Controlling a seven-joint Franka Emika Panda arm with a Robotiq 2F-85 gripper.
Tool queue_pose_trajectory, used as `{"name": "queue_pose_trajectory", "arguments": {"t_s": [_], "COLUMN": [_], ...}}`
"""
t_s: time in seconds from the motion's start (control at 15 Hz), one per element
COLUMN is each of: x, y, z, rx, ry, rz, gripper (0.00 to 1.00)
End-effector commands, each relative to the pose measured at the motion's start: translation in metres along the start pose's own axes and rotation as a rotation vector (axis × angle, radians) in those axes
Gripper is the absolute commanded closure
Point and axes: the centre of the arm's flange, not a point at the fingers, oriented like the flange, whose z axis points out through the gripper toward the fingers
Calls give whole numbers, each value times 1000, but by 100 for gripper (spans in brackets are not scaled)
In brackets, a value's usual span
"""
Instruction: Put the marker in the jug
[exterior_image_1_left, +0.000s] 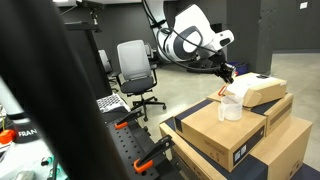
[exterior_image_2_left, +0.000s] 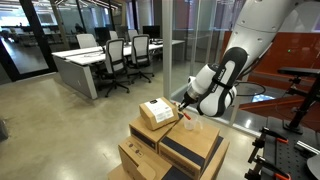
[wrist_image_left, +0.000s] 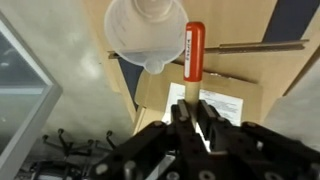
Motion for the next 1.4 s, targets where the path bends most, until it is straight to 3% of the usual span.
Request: {"name": "queue_pose_trajectory", "arguments": {"t_s": [0.0, 0.47, 0.93, 1.33], "x": [-4, 6, -2, -3], "y": [6, 8, 33, 32], "z": [0, 6, 4, 4], "rx": [23, 48, -68, -84], "ry": [16, 21, 14, 13], "rz": [16, 48, 121, 107], "gripper": [96, 96, 96, 96]}}
